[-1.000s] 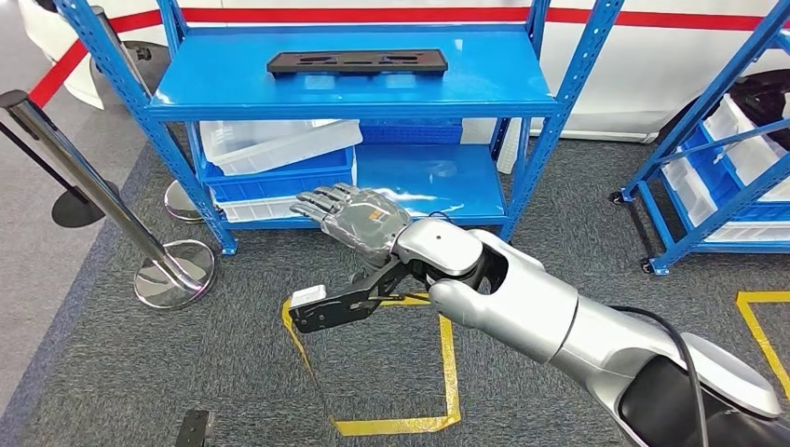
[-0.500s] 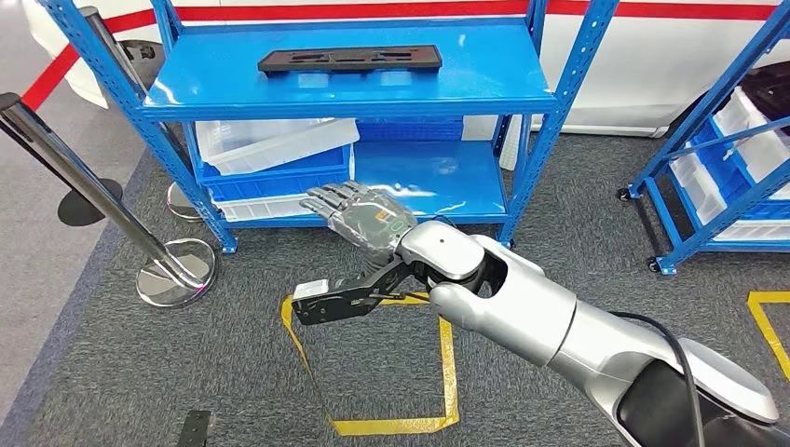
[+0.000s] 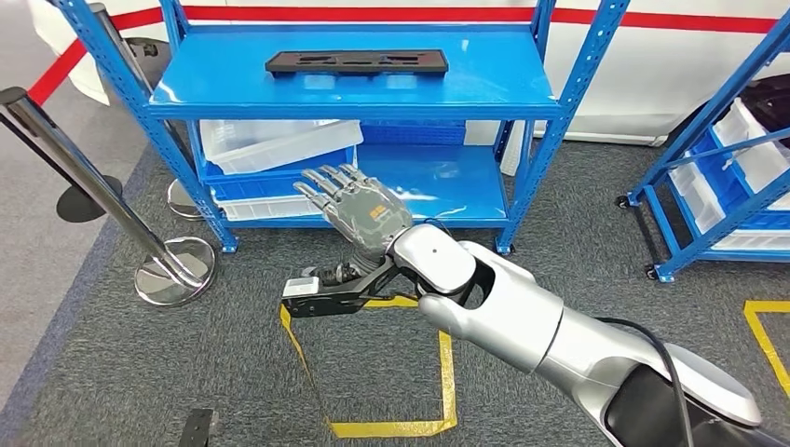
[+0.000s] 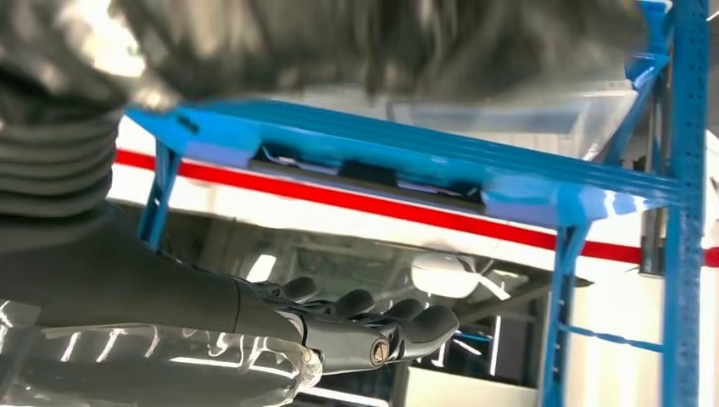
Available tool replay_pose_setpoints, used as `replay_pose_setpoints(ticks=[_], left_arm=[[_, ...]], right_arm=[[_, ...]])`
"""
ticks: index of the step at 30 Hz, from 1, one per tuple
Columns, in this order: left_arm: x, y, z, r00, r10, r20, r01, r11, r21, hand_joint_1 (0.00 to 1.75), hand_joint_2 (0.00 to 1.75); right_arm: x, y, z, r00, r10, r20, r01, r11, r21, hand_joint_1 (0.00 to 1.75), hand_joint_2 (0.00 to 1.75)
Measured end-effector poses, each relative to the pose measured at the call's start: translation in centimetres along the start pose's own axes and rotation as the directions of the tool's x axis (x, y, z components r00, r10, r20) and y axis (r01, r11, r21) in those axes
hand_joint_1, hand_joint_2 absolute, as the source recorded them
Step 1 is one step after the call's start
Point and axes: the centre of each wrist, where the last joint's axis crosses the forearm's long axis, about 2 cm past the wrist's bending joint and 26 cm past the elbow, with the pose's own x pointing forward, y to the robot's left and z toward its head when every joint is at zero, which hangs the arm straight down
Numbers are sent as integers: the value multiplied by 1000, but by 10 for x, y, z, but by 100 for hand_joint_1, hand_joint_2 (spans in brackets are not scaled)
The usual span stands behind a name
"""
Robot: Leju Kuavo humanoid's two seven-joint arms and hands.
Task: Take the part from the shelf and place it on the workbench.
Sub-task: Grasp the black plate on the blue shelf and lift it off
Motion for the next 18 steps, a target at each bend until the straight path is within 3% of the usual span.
replay_pose_setpoints(ticks=[18], left_arm=[[-2, -2, 1, 1000, -19, -2, 19, 999, -32, 0, 0]], right_arm=[[12, 5, -1, 999, 20, 42, -19, 1000, -22, 0, 0]])
